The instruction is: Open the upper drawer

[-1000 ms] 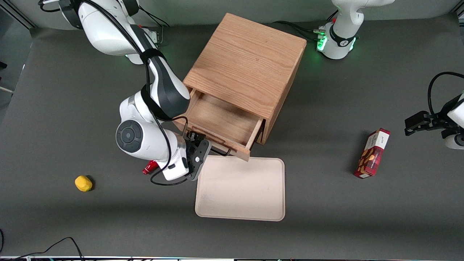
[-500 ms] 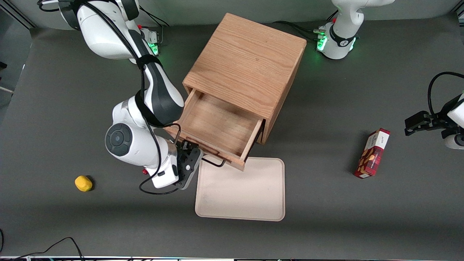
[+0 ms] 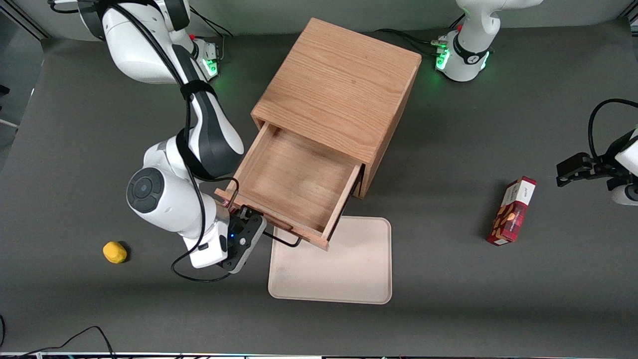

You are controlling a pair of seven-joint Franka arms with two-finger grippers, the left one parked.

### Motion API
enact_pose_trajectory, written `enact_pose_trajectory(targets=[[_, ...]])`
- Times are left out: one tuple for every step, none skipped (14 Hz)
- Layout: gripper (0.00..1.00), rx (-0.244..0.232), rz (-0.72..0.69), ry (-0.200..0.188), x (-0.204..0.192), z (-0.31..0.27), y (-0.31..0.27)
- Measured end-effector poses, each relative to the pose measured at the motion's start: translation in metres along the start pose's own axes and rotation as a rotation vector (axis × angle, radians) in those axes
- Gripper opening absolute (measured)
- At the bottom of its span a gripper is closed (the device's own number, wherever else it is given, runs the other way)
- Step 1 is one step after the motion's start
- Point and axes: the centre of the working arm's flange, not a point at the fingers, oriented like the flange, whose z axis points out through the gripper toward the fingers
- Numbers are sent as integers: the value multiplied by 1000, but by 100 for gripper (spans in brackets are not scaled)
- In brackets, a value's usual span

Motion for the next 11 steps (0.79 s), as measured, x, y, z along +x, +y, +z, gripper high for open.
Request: enact_pose_trajectory(targets=[[100,-10,1,9,1,-1,2],[100,-13,1,12,1,-2,2],[100,-13,1,13,1,-2,1],[100,-11,5,16,3,-3,0],[100,-6,19,25,6,-5,-3],[100,6,41,37,10,-10,-6],[100,21,66,47,14,-19,-10],[100,34,97,52,17,-32,-14],[100,44,135,56,18,-48,-17],[100,52,177,59,18,-67,-20],[100,61,224,61,17,-86,-22]])
